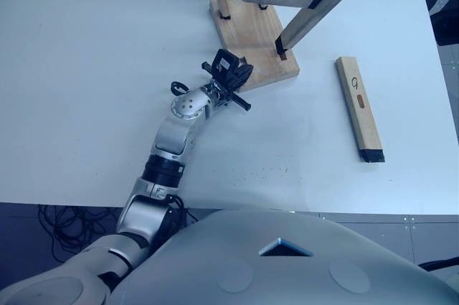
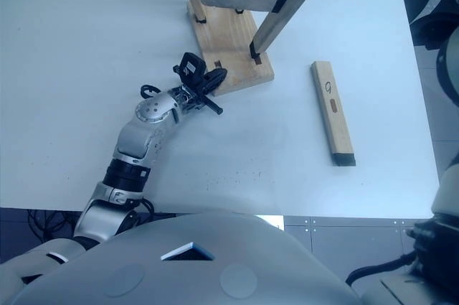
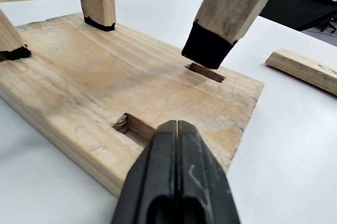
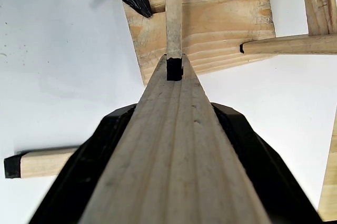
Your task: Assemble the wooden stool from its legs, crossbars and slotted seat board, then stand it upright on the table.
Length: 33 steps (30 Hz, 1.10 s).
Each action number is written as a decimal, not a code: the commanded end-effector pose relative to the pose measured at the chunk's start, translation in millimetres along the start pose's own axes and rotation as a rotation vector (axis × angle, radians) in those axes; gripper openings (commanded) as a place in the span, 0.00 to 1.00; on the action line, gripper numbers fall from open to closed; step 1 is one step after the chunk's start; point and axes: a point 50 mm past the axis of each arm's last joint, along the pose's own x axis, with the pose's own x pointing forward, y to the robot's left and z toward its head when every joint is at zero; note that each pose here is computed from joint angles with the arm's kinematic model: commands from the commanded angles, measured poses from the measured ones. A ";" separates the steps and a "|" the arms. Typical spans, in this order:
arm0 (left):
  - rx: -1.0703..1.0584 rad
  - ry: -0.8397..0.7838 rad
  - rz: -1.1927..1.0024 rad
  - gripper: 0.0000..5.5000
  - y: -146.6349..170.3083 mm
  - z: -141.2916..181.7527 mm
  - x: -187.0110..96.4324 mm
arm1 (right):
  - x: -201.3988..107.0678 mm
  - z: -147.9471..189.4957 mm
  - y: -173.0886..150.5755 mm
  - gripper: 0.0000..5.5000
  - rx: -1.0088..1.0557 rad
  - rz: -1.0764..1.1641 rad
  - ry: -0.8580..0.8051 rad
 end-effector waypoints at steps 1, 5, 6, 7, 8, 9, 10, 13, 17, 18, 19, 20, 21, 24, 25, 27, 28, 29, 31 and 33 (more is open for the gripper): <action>-0.076 0.269 0.021 0.00 -3.0 -56.2 -14.4 | 0.1 -1.2 0.2 0.37 -0.012 0.005 0.026; -0.085 0.261 0.023 0.00 -5.6 -54.3 -13.0 | 2.3 -1.0 0.5 0.37 -0.011 0.015 0.025; -0.087 0.259 0.025 0.00 -5.7 -54.1 -12.7 | 4.1 -0.9 0.8 0.37 -0.011 0.021 0.023; -0.090 0.259 0.026 0.00 -5.9 -54.5 -12.8 | 5.2 0.5 0.9 0.37 -0.014 0.027 0.017; -0.092 0.259 0.027 0.00 -6.0 -54.9 -12.9 | 5.8 1.6 1.1 0.37 -0.016 0.030 0.013; -0.094 0.259 0.027 0.00 -6.6 -55.6 -13.1 | 5.0 3.5 0.8 0.37 -0.018 0.028 0.006; -0.095 0.260 0.027 0.00 -7.1 -56.1 -13.2 | 4.1 4.9 0.5 0.37 -0.019 0.025 0.000; -0.099 0.260 0.028 0.00 -7.8 -56.7 -13.3 | -0.1 9.3 -0.9 0.37 -0.024 0.009 -0.015; -0.104 0.258 0.027 0.00 -8.8 -56.2 -12.4 | 3.9 0.7 0.3 0.37 -0.021 0.019 0.018; -0.105 0.257 0.027 0.00 -9.1 -56.0 -12.3 | 6.2 -0.9 0.4 0.37 -0.014 0.024 0.017; -0.106 0.257 0.027 0.00 -9.3 -55.9 -12.3 | 8.3 -2.2 0.6 0.37 -0.011 0.028 0.017; -0.107 0.256 0.027 0.00 -9.5 -55.9 -12.2 | 10.2 -3.3 0.8 0.37 -0.010 0.033 0.018; -0.108 0.256 0.027 0.00 -9.5 -55.9 -12.1 | 11.9 -4.0 0.9 0.37 -0.008 0.037 0.016; -0.112 0.256 0.026 0.00 -9.0 -57.0 -11.6 | 15.7 -4.3 1.2 0.37 -0.002 0.046 0.003; -0.113 0.256 0.026 0.00 -8.7 -57.5 -11.6 | 16.0 -3.9 1.2 0.37 -0.001 0.047 -0.002; -0.116 0.258 0.029 0.00 -7.4 -59.4 -11.6 | 15.6 -1.4 0.5 0.37 -0.007 0.042 -0.013; -0.118 0.259 0.030 0.00 -7.3 -60.9 -11.4 | 15.4 -1.1 0.4 0.37 -0.012 0.041 -0.014; -0.119 0.260 0.030 0.00 -7.2 -62.1 -11.1 | 15.4 -1.3 0.6 0.37 -0.021 0.041 -0.009; -0.123 0.260 0.032 0.00 -7.1 -64.1 -10.1 | 16.4 -2.1 1.7 0.37 -0.042 0.049 0.004; -0.126 0.257 0.033 0.00 -7.1 -64.9 -9.1 | 16.6 -4.0 3.1 0.37 -0.069 0.058 0.038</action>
